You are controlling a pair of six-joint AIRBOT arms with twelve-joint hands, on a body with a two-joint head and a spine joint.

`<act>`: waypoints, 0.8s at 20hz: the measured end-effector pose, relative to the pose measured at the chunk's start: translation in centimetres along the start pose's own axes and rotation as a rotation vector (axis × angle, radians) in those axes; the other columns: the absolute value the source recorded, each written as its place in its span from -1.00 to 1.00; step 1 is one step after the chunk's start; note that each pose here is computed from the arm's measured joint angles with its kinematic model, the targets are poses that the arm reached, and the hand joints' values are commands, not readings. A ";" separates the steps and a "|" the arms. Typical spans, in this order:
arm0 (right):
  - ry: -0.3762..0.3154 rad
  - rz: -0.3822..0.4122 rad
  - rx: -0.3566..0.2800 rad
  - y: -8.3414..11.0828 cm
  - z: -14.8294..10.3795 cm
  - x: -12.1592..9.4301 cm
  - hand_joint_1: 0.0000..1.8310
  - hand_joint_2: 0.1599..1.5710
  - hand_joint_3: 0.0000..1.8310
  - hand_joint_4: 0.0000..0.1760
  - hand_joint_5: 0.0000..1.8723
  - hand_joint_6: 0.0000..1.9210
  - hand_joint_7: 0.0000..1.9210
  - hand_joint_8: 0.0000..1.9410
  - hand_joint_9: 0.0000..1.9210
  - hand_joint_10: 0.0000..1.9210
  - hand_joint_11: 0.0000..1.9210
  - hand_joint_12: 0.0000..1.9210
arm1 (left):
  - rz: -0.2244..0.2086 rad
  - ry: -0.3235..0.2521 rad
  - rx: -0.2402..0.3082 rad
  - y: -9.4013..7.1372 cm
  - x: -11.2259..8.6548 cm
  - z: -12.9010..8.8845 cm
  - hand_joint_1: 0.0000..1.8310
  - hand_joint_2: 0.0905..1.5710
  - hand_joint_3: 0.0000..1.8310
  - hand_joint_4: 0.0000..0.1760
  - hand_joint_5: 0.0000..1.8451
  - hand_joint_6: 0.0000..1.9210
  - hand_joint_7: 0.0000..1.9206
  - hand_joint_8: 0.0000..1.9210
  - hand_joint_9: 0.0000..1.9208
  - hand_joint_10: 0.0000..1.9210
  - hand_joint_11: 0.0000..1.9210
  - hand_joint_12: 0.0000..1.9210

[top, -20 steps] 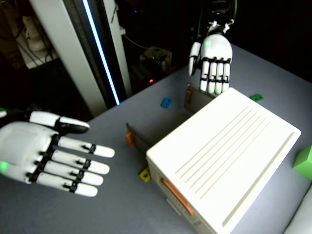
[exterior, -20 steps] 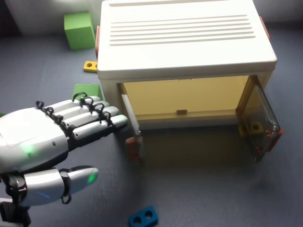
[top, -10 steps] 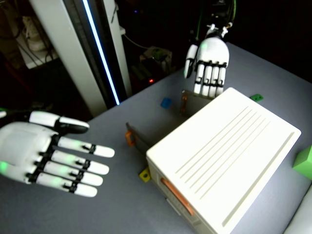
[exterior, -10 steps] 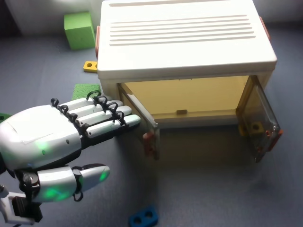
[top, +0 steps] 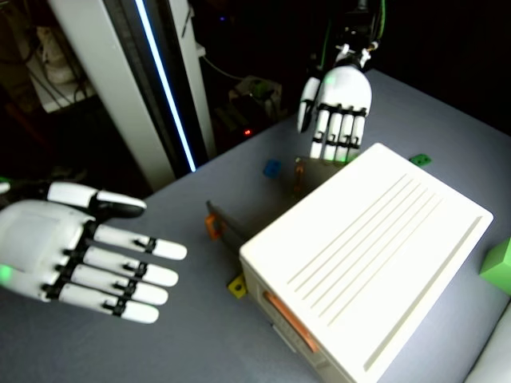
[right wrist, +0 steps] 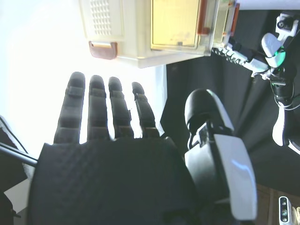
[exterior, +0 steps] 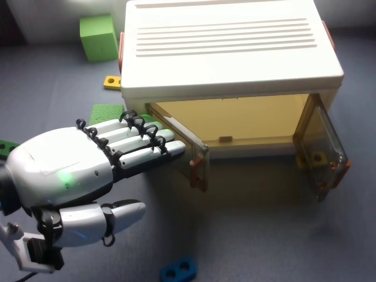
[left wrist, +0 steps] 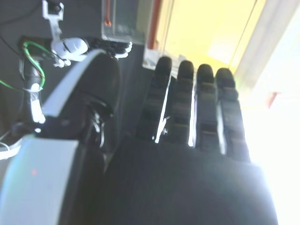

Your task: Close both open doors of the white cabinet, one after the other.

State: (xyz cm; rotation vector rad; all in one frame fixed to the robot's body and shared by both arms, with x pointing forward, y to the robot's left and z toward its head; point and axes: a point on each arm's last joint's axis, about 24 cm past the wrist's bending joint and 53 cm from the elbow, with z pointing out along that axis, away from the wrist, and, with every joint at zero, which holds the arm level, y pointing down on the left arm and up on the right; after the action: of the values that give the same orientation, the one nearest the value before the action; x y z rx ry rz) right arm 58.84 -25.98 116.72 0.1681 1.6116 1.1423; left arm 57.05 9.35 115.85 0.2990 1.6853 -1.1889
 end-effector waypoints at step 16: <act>0.001 -0.002 0.000 0.0 0.0 0.0 -1.00 0.72 -1.00 -0.27 -0.98 -0.99 -1.00 -1.00 -1.00 -1.00 -0.96 -0.99 | 0.007 -0.013 0.040 -0.7 -0.2 1.8 -1.00 1.00 -0.84 -1.00 -0.96 -1.00 -1.00 -1.00 -0.99 -1.00 -0.95 -0.98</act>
State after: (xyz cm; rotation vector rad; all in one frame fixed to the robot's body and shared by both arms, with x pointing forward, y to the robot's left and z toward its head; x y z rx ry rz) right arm 58.87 -26.00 116.71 0.1664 1.6119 1.1412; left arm 57.75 7.62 116.37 0.3204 1.6500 -1.2181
